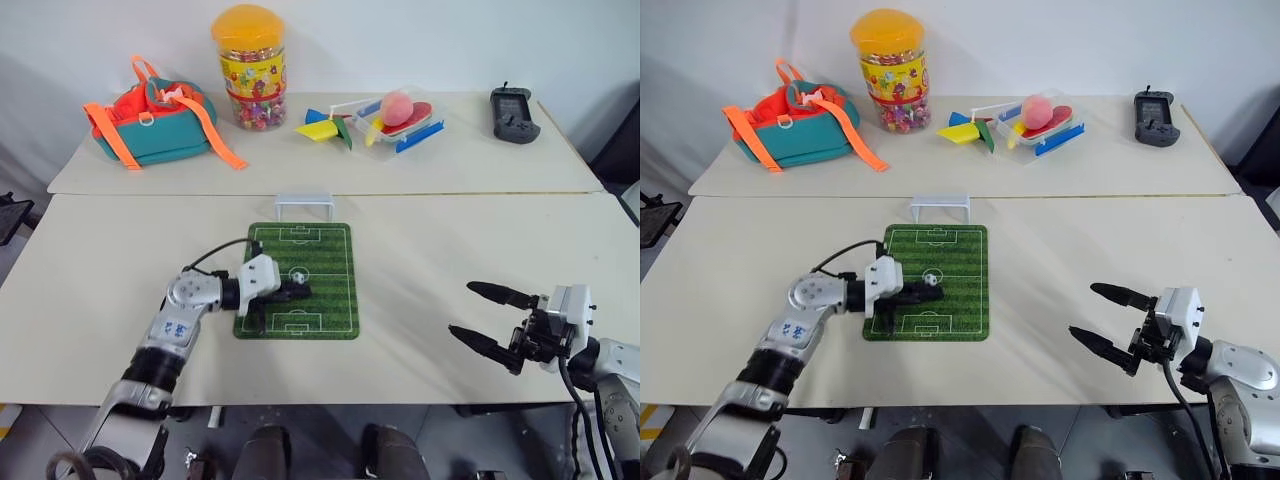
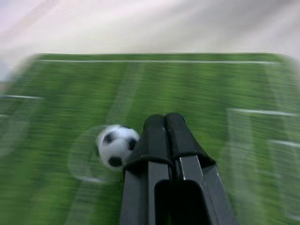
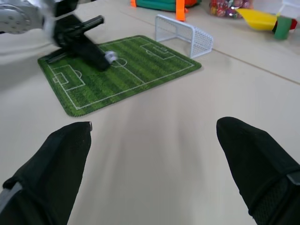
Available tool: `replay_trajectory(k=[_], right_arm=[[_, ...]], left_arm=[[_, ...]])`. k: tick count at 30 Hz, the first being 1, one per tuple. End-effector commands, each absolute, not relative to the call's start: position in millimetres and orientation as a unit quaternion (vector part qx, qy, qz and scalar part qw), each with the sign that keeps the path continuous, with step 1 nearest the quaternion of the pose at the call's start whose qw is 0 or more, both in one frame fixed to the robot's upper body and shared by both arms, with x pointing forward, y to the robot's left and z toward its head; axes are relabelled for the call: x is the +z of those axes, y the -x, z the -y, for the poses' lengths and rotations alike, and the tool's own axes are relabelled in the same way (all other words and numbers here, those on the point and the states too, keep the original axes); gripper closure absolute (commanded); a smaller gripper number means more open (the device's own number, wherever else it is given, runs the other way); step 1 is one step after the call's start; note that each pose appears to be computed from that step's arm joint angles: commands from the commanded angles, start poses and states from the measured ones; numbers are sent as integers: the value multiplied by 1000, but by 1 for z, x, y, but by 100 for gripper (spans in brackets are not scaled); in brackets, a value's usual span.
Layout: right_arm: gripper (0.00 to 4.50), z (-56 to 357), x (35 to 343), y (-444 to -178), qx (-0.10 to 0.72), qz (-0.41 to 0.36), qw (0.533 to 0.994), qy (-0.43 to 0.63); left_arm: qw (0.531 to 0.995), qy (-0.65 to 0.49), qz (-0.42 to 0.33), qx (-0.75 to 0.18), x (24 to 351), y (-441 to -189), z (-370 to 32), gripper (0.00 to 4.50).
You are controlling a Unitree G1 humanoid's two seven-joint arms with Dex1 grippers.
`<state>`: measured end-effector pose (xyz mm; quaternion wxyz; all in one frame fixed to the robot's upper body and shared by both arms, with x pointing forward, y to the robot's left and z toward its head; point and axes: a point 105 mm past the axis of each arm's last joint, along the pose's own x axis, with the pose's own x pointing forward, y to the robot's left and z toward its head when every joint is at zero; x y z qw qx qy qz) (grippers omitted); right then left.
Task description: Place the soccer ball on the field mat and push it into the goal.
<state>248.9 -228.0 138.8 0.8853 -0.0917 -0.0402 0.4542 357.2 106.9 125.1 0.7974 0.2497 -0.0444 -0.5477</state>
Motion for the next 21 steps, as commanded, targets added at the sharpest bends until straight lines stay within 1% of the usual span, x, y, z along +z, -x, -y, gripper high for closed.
replay_trajectory(k=[1, 5, 8, 11, 15, 18, 21], right_arm=[[0, 228, 148, -248, 448, 64, 886, 100], [0, 228, 147, -249, 447, 64, 887, 98], [0, 227, 146, -250, 448, 64, 886, 98], [0, 228, 147, -251, 448, 64, 886, 99], [0, 232, 148, -252, 455, 58, 883, 103], [0, 235, 149, -253, 459, 51, 880, 107], [0, 237, 151, -258, 467, 46, 876, 110]], left_arm=[[803, -225, 119, -539, 163, -360, -104, 448], [792, -194, 125, -565, 175, -351, -106, 448], [793, -165, 104, -577, 178, -343, -116, 448], [807, -144, 89, -566, 180, -340, -129, 448], [844, -128, 58, -518, 180, -337, -162, 448], [854, -108, 50, -506, 180, -329, -180, 448], [858, -121, 42, -497, 171, -312, -202, 448]])
